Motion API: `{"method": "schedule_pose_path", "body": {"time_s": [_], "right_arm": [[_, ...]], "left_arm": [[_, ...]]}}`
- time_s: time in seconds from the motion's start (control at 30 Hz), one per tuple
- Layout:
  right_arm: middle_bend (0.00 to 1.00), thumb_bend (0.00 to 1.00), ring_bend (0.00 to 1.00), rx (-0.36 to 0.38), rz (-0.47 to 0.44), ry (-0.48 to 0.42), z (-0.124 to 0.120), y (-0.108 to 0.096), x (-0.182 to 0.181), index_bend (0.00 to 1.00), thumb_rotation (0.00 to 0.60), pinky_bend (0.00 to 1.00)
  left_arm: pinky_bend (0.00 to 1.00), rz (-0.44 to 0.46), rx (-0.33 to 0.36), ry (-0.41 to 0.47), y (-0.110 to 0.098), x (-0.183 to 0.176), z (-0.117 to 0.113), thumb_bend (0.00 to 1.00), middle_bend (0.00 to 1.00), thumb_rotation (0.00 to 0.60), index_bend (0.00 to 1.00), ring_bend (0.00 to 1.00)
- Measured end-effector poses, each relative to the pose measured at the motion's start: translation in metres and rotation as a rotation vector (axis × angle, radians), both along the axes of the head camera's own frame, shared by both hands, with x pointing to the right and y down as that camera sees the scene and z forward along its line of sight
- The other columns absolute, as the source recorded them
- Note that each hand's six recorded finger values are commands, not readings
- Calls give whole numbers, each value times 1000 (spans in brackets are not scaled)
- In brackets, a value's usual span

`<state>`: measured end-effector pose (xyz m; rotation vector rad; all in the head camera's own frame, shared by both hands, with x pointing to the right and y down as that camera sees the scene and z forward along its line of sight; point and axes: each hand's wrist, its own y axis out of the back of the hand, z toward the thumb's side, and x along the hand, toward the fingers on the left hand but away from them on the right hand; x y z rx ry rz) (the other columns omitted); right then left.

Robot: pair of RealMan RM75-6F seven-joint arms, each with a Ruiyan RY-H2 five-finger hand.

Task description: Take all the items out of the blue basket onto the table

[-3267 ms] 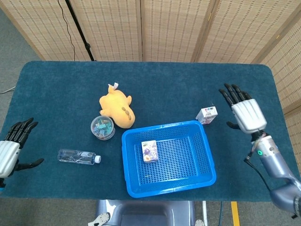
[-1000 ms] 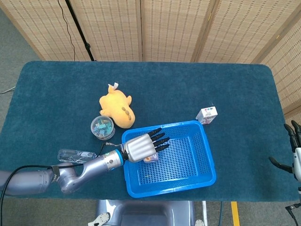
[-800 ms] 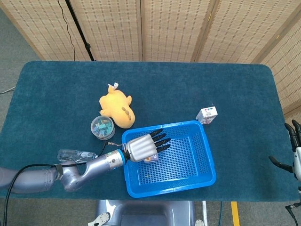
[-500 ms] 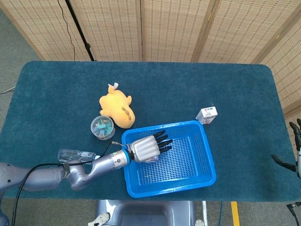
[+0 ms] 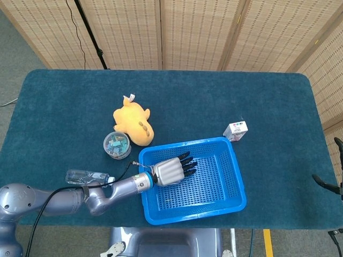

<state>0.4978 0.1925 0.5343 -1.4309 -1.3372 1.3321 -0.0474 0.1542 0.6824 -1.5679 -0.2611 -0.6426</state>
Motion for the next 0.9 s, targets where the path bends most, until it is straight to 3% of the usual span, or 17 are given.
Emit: {"method": "schedule_pose_path", "body": {"time_s": [0.07, 0.1, 0.17, 0.23, 0.3, 0.37, 0.47, 0.67, 0.9], "right_arm": [[0, 0, 0, 2, 2, -1, 0, 0, 1, 0, 600, 77], [0, 0, 0, 3, 3, -1, -1, -1, 1, 0, 600, 77], [0, 0, 0, 5, 2, -3, -1, -1, 1, 0, 600, 77], [0, 0, 0, 7, 1, -6, -2, -1, 1, 0, 600, 77], [0, 0, 0, 8, 0, -8, -2, -1, 1, 0, 600, 77], [0, 0, 0, 9, 0, -12, -3, -1, 1, 0, 600, 77], [0, 0, 0, 8, -3, -14, -3, 0, 1, 0, 600, 77], [0, 0, 0, 5, -8, -19, -2, 0, -1, 0, 600, 77], [0, 0, 0, -2, -24, -23, -1, 2, -7, 0, 600, 77]], "left_arm": [[227, 11, 3, -7, 3, 1, 3, 0, 0, 600, 20, 26], [298, 16, 4, -10, 5, 2, 5, 0, 24, 600, 89, 77], [425, 20, 4, -14, 7, 2, 7, 1, 168, 600, 319, 229], [539, 20, 7, -11, 8, 3, 8, 40, 402, 600, 590, 408], [603, 15, 16, 0, 9, 5, 7, 98, 511, 600, 715, 503], [640, 5, 25, 18, 8, 6, 4, 138, 561, 600, 774, 551], [665, -21, 46, 69, 3, 10, -6, 177, 573, 600, 789, 564], [670, -85, 78, 200, -16, 14, -49, 187, 573, 600, 785, 551], [670, -218, 171, 334, -67, -15, -120, 180, 558, 600, 762, 534]]}}
